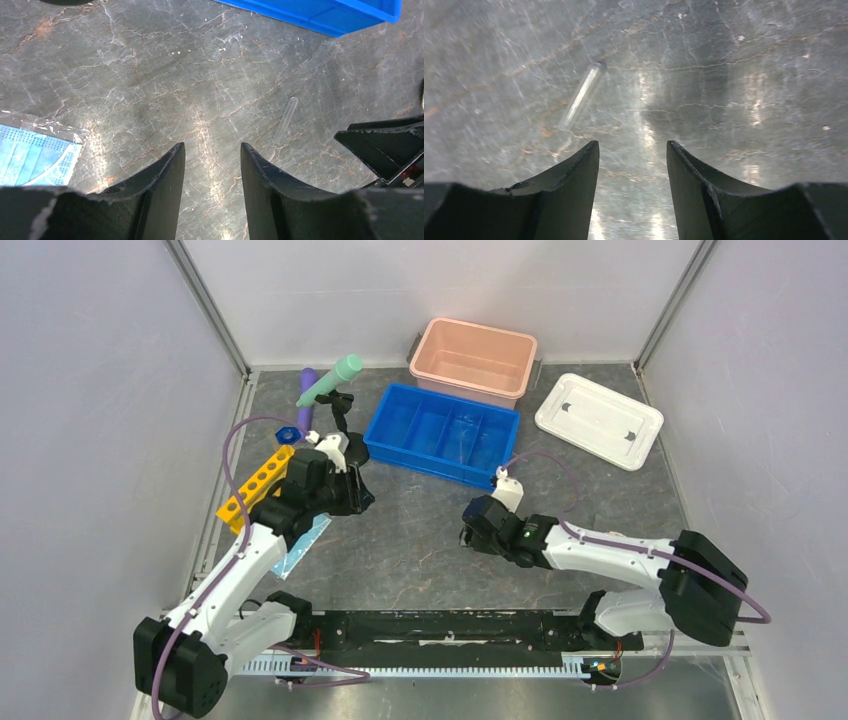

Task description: Organize the chemistry lab equipment

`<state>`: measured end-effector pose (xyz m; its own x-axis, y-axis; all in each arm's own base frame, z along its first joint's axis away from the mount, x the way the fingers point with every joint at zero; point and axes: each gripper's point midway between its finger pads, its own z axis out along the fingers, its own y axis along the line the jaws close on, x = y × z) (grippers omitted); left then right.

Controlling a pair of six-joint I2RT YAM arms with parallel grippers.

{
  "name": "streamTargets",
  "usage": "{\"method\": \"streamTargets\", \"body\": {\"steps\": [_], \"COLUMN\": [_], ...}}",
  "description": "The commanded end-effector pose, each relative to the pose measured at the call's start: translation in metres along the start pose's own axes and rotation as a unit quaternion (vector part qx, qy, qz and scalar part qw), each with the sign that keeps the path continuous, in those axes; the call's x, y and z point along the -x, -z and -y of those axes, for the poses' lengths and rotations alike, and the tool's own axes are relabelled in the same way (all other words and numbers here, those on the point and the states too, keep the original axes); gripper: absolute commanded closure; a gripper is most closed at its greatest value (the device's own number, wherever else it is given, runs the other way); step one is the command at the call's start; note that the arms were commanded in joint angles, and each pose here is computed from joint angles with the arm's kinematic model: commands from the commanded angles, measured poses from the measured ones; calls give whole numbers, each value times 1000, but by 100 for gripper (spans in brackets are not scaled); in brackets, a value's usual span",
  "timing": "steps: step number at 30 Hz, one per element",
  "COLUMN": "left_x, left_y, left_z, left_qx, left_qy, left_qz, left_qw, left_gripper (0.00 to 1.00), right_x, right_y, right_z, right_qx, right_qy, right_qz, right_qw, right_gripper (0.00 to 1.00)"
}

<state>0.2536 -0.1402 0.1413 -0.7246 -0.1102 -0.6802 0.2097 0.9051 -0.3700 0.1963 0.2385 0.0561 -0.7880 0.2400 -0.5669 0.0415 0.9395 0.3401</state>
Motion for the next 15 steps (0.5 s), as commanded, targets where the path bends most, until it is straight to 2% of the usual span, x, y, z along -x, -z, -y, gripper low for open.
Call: {"method": "streamTargets", "body": {"steps": [1, 7, 15], "left_x": [17, 23, 25], "left_y": [11, 18, 24], "left_z": [-3, -10, -10], "left_qx": [14, 38, 40], "left_qy": [-28, -22, -22], "left_qz": [34, 54, 67], "left_qw": [999, 998, 997], "left_gripper": [48, 47, 46], "right_x": [21, 17, 4], "right_y": [0, -11, -18], "right_z": [-25, -47, -50], "right_qx": [-22, -64, -92], "right_qy": [-100, -110, -141], "right_qz": [24, -3, -28], "right_qw": [994, 992, 985], "right_gripper": [43, 43, 46]}}
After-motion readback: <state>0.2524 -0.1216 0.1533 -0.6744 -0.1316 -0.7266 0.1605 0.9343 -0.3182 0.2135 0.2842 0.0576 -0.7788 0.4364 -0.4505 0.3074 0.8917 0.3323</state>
